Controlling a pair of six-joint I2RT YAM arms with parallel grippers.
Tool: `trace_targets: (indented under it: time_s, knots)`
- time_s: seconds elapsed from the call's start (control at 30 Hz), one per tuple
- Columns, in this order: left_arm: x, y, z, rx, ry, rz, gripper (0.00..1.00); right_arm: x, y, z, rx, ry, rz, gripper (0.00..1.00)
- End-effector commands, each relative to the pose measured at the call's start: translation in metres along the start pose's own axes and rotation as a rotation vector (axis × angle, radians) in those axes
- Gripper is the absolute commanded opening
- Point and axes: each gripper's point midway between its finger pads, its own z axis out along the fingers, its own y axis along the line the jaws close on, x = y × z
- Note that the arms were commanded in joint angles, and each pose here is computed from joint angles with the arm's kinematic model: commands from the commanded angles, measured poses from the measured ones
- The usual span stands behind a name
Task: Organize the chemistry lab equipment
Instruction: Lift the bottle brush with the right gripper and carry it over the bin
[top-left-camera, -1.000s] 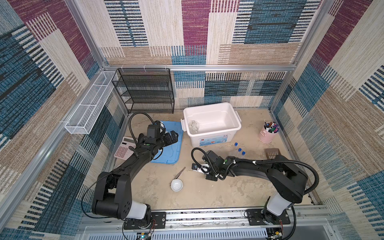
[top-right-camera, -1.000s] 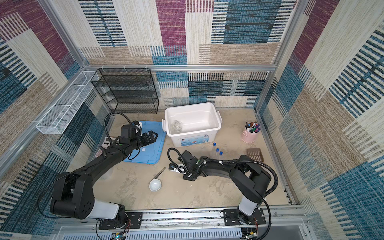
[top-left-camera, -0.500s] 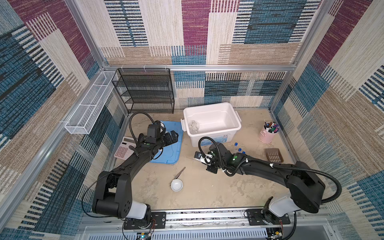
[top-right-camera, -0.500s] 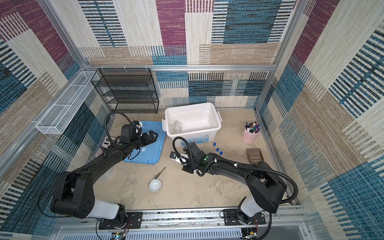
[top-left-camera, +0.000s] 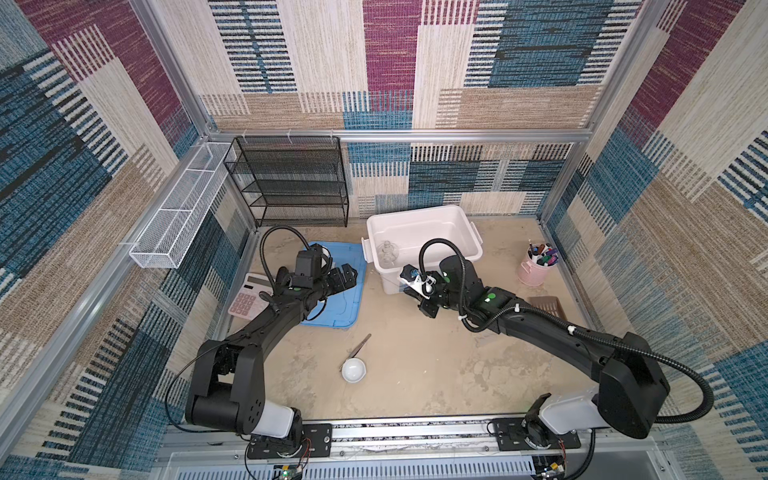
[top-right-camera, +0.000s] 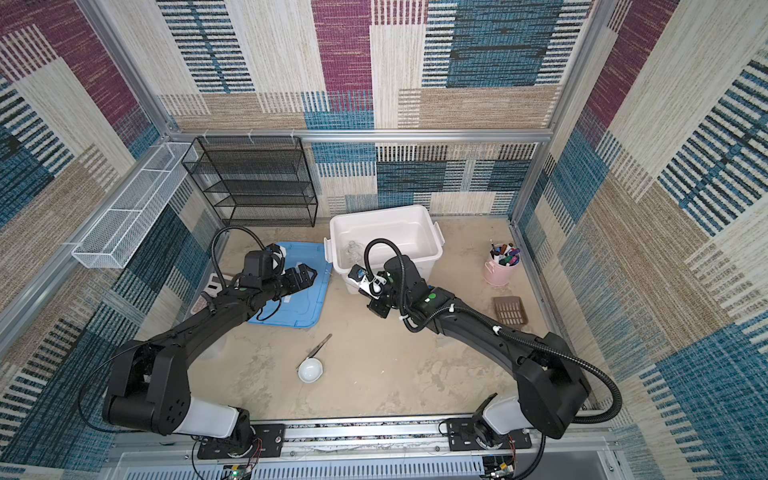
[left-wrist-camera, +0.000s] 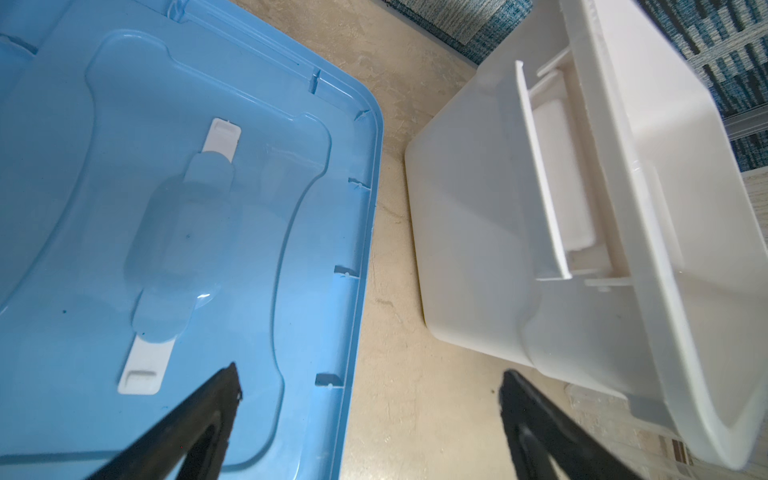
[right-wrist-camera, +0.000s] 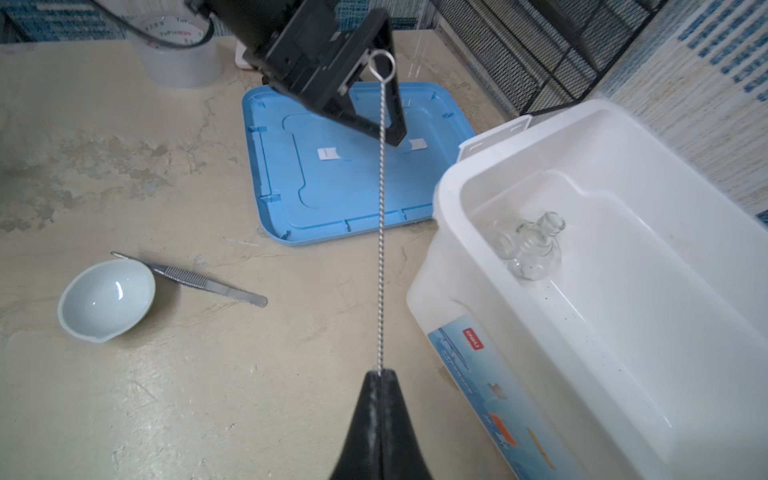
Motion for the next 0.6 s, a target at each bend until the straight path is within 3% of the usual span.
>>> trace_targets:
  time_s: [0.0, 0.33, 0.57]
  knots:
    - [0.002, -0.001, 0.000, 0.009, 0.005, 0.021, 0.99, -0.024, -0.020, -0.005, 0.024, -0.072, 0.003, 0.04]
    - [0.008, 0.001, 0.001, 0.004, 0.018, 0.032, 0.99, -0.041, -0.101, -0.024, 0.169, -0.134, 0.098, 0.06]
    - [0.011, 0.001, 0.002, -0.002, 0.028, 0.050, 0.99, -0.029, -0.155, -0.029, 0.251, -0.119, 0.203, 0.08]
